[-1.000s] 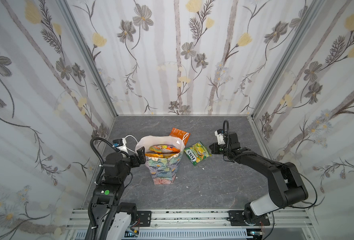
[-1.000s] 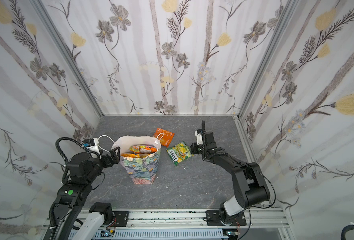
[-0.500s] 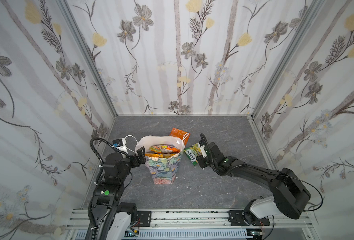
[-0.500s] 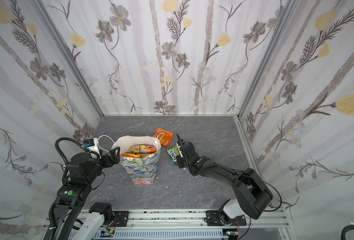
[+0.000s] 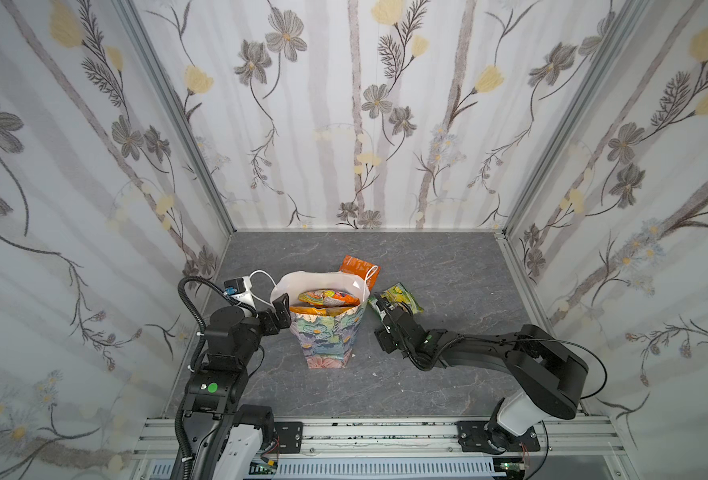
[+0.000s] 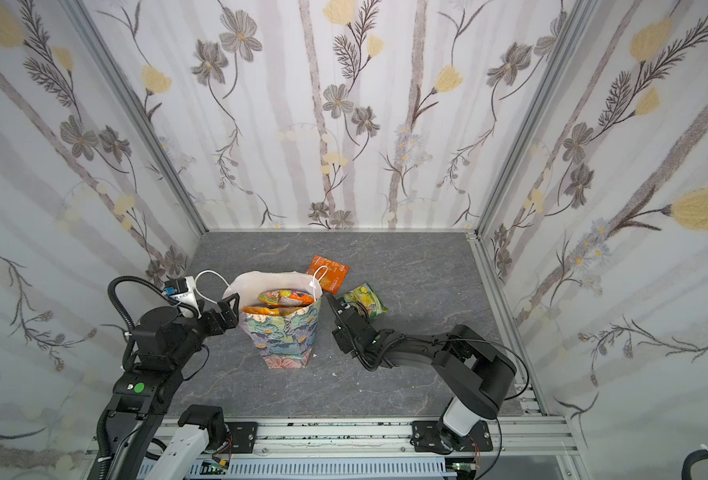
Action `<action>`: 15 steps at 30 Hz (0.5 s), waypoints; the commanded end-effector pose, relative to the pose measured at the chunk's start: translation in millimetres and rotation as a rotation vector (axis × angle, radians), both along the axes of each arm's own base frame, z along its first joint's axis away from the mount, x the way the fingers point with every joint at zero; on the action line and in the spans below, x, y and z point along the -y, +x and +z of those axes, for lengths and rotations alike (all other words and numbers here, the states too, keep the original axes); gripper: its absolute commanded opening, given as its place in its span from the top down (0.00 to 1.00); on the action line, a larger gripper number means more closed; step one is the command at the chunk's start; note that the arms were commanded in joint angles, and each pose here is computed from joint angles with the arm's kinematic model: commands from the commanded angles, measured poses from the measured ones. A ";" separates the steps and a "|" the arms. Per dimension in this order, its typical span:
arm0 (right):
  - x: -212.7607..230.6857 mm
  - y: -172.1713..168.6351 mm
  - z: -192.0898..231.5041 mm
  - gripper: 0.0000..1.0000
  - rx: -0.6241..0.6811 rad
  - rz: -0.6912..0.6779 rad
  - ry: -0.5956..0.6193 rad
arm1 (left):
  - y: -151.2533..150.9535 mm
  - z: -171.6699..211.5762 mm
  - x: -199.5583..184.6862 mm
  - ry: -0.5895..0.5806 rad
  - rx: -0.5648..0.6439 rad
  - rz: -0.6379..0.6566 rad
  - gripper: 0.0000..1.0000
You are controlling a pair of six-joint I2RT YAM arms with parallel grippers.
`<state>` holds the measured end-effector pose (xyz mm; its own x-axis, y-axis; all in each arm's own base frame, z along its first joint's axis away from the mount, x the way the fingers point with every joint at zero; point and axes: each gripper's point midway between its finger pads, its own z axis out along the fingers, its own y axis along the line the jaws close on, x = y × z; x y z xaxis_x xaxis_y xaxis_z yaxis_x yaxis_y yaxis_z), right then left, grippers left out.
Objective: Place the snacks into the paper bag
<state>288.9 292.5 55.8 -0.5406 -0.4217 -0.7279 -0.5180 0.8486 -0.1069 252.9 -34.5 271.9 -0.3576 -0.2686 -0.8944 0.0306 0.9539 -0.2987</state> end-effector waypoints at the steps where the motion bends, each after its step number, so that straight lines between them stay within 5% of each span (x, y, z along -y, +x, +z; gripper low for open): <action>1: 4.1 14.7 3.0 0.34 0.095 -0.047 -0.089 | 2.3 5.1 0.4 0.000 0.023 -0.002 0.00; 9: 11.1 23.8 -20.9 0.40 0.108 -0.112 -0.201 | 3.2 4.1 0.1 0.002 0.019 0.000 0.00; 15: 16.0 26.9 -31.3 0.57 0.098 -0.148 -0.223 | 3.0 4.4 -0.1 0.002 0.020 0.001 0.00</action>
<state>313.6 283.8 26.6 -0.5273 -0.5039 -0.6841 -0.4020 0.8573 -0.3216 254.0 -34.5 270.2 -0.3635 -0.2678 -0.8922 0.0282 0.9542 -0.2979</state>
